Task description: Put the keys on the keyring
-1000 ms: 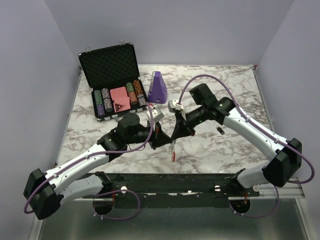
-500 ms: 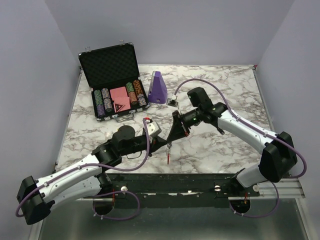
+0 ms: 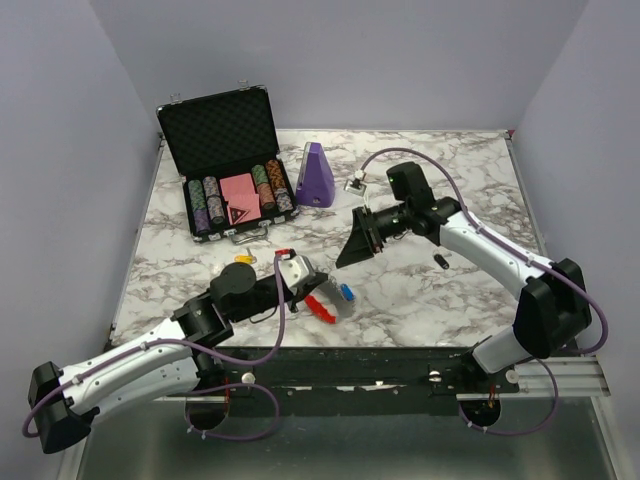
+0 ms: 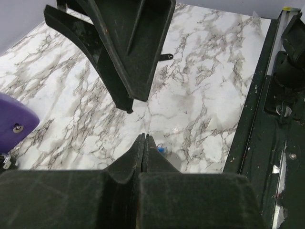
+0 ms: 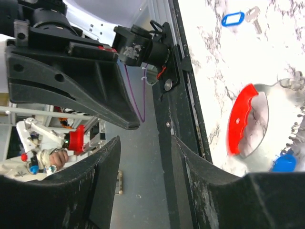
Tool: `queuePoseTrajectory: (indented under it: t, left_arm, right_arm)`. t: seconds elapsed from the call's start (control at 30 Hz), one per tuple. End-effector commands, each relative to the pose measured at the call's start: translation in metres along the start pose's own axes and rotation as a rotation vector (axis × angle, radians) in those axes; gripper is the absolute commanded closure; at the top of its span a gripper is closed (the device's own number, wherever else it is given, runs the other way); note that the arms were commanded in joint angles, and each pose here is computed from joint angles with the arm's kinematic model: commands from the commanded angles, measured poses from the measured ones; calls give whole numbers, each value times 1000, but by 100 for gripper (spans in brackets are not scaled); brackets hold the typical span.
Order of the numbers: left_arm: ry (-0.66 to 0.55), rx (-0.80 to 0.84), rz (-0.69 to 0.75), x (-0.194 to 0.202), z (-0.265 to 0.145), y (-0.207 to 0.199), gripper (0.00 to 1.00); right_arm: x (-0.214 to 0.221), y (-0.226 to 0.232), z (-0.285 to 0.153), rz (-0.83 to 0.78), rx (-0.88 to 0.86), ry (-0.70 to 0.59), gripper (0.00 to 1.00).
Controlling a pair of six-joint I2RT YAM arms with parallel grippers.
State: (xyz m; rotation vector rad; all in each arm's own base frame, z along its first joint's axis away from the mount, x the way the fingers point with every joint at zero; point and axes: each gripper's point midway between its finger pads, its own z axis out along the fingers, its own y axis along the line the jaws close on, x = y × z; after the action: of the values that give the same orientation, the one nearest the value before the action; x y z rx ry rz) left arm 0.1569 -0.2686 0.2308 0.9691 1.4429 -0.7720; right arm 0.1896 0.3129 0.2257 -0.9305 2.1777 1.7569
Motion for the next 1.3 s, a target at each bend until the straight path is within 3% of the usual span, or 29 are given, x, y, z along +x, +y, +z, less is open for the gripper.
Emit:
queuePoseTrajectory:
  t: [0.0, 0.1, 0.3, 0.4, 0.47, 0.5, 0.63, 0.7, 0.83, 0.97, 1.27]
  left_arm:
    - [-1, 3, 24, 6, 0, -1, 100]
    - [28, 5, -2, 19, 1, -2, 100]
    - [82, 26, -164, 51, 8, -12, 100]
    - [87, -10, -260, 64, 8, -9, 78]
    - [70, -54, -331, 69, 7, -3, 53]
    - [51, -71, -362, 69, 6, 0, 43]
    - [6, -153, -452, 71, 1, 15, 16]
    - [3, -155, -468, 71, 0, 17, 13]
    - [33, -143, -492, 73, -1, 18, 9]
    - [60, -150, -493, 75, -2, 20, 5]
    - [63, -158, -473, 76, -4, 24, 5]
  right_arm:
    - [-10, 14, -6, -116, -21, -10, 45]
    - [-6, -5, -8, -159, 67, -6, 45]
    - [13, -54, -24, -398, 210, 50, 39]
    - [40, -80, -35, -514, 251, 101, 32]
    - [63, -88, -39, -616, 237, 160, 29]
    - [77, -90, -41, -667, 212, 199, 28]
    - [144, -90, -49, -1000, -3, 392, 24]
    - [149, -98, -47, -1134, -50, 415, 24]
    - [128, -108, -34, -1251, -97, 363, 27]
    - [115, -125, -24, -1289, -73, 401, 34]
    - [137, -151, -6, -1322, -73, 578, 49]
